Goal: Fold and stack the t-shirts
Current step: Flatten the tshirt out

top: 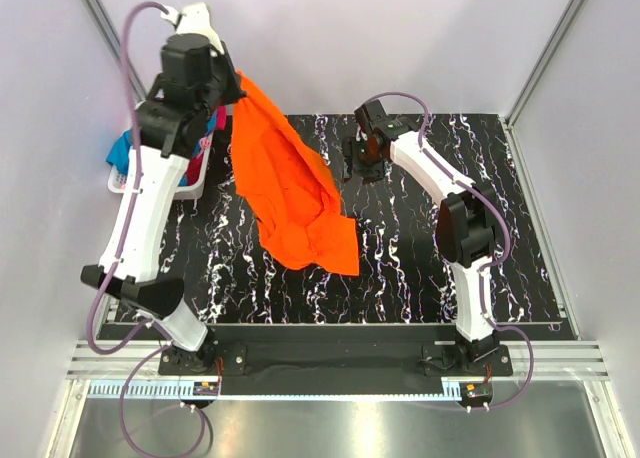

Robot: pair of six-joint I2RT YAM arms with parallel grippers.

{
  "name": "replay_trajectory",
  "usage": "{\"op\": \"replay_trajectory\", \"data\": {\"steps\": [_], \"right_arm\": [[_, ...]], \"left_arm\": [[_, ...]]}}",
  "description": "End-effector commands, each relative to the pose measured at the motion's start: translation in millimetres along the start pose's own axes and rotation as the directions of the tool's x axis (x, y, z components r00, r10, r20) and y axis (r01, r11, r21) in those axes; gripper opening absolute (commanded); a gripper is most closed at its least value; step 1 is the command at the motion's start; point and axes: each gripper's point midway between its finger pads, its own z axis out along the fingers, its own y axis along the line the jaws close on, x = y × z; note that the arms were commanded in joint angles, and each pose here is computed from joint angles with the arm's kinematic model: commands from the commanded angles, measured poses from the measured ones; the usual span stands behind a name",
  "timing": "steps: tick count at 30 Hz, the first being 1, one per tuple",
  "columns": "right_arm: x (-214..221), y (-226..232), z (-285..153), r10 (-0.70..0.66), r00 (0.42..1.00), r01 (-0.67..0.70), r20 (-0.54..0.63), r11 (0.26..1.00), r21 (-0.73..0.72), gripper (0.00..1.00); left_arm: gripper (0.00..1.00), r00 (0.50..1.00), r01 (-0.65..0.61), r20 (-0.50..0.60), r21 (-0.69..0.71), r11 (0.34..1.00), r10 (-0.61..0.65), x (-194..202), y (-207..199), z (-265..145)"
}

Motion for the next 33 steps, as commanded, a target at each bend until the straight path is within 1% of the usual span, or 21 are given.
{"op": "replay_trajectory", "data": {"steps": [1,2,5,10,13,16,17,19,20,21,23,25,26,28,29,30,32,33], "right_arm": [[-17,23,-18,-0.023,0.998,0.029,0.065,0.994,-0.101,0.65],[-19,25,-18,-0.020,0.997,0.028,0.071,0.994,-0.107,0.65],[-21,31,-14,-0.018,0.998,0.027,0.065,0.990,-0.141,0.65],[-5,35,2,-0.006,1.000,0.005,-0.007,0.984,-0.176,0.65],[11,42,16,-0.010,0.997,-0.005,-0.070,0.978,-0.207,0.65],[21,56,27,-0.030,0.993,0.001,-0.112,0.968,-0.252,0.65],[17,61,26,-0.045,0.994,0.016,-0.100,0.962,-0.272,0.65],[19,76,28,-0.072,0.991,0.033,-0.110,0.946,-0.323,0.65],[11,85,24,-0.087,0.993,0.053,-0.084,0.936,-0.349,0.65],[12,91,27,-0.091,0.991,0.049,-0.095,0.926,-0.374,0.65],[0,98,24,-0.087,0.994,0.055,-0.065,0.919,-0.389,0.65],[-3,102,32,-0.088,0.994,0.056,-0.064,0.916,-0.398,0.66],[-14,108,28,-0.091,0.995,0.069,-0.034,0.907,-0.415,0.66],[-14,113,38,-0.098,0.994,0.069,-0.043,0.895,-0.440,0.66],[-25,119,34,-0.108,0.994,0.093,-0.006,0.884,-0.458,0.66],[-20,121,45,-0.117,0.993,0.091,-0.026,0.876,-0.473,0.66],[-28,126,46,-0.130,0.991,0.113,0.000,0.862,-0.494,0.66],[-24,125,56,-0.133,0.991,0.108,-0.015,0.861,-0.497,0.65]], "left_arm": [[0.00,0.983,-0.004,0.183,0.080,0.997,-0.011,-64,-10,-52],[0.00,0.980,-0.006,0.197,0.089,0.996,-0.011,-70,-12,-55],[0.00,0.981,-0.020,0.196,0.090,0.996,0.001,-69,-11,-58],[0.00,0.981,-0.016,0.193,0.031,0.999,0.009,-63,3,-61],[0.00,0.980,-0.009,0.200,-0.009,1.000,0.011,-61,13,-70],[0.00,0.982,-0.014,0.189,0.003,1.000,0.013,-55,14,-76],[0.00,0.984,-0.019,0.178,0.010,1.000,0.017,-51,13,-75],[0.00,0.986,-0.024,0.165,0.021,1.000,0.020,-48,12,-76],[0.00,0.986,-0.024,0.163,0.023,0.999,0.020,-48,11,-77],[0.00,0.986,-0.024,0.165,0.034,0.999,0.018,-50,9,-80],[0.00,0.985,-0.021,0.171,0.055,0.998,0.011,-53,6,-86],[0.00,0.984,-0.017,0.181,0.059,0.998,0.007,-57,6,-90],[0.00,0.984,-0.015,0.176,0.058,0.998,0.005,-56,7,-91],[0.00,0.985,-0.008,0.171,0.067,0.998,-0.003,-54,6,-95],[0.00,0.989,-0.005,0.151,0.067,0.998,-0.005,-48,6,-93],[0.00,0.990,-0.001,0.141,0.067,0.998,-0.009,-44,7,-93],[0.00,0.994,0.010,0.110,0.066,0.998,-0.017,-31,9,-92],[0.00,0.995,0.013,0.102,0.063,0.998,-0.019,-27,10,-92]]}}
